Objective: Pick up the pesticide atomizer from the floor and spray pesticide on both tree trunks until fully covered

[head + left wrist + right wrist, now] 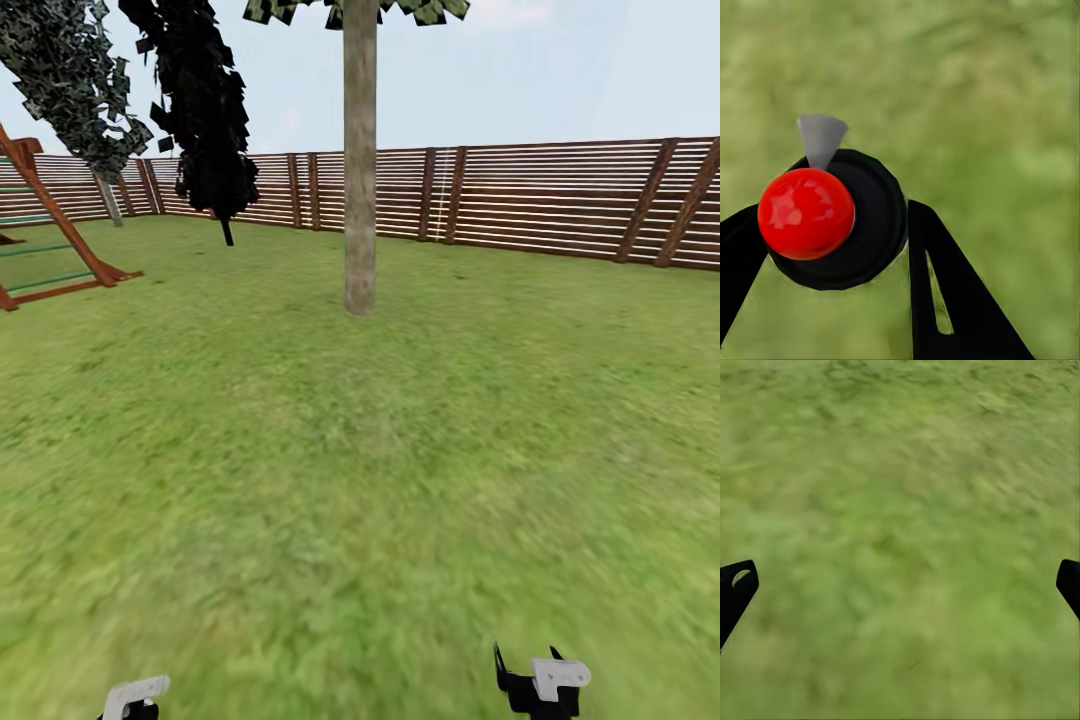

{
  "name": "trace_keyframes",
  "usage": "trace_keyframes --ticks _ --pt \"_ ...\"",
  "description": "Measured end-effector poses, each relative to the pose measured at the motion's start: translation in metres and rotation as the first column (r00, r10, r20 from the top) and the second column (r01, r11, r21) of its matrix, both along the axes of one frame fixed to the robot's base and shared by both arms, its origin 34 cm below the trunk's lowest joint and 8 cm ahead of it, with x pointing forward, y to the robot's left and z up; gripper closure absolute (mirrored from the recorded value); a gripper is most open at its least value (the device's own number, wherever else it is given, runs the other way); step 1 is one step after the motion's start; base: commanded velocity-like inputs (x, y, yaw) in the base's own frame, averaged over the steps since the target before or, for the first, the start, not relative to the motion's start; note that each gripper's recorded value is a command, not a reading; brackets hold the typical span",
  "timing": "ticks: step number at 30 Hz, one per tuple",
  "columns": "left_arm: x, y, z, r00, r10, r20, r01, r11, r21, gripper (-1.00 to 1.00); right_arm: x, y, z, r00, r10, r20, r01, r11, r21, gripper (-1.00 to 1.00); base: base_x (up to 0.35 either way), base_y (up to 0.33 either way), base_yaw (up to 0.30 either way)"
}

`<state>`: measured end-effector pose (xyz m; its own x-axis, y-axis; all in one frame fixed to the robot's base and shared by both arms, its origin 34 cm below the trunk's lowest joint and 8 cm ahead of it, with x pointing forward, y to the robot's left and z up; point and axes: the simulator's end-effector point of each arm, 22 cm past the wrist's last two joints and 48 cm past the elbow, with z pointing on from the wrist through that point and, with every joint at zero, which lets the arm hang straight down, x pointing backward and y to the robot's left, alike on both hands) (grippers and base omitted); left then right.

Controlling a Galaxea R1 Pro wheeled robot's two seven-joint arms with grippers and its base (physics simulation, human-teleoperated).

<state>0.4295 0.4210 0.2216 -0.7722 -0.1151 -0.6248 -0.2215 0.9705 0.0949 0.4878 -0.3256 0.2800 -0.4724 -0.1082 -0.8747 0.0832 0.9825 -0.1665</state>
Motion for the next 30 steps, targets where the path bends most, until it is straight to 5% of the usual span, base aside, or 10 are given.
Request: trace_keyframes --ticks 30 --pt "0.0000 0.0001 0.0000 1.000 0.000 0.000 0.000 1.000 0.000 1.00 0.0000 0.0001 0.0000 1.000 0.000 0.000 0.000 1.000 0.001 -1.00 0.340 0.000 0.000"
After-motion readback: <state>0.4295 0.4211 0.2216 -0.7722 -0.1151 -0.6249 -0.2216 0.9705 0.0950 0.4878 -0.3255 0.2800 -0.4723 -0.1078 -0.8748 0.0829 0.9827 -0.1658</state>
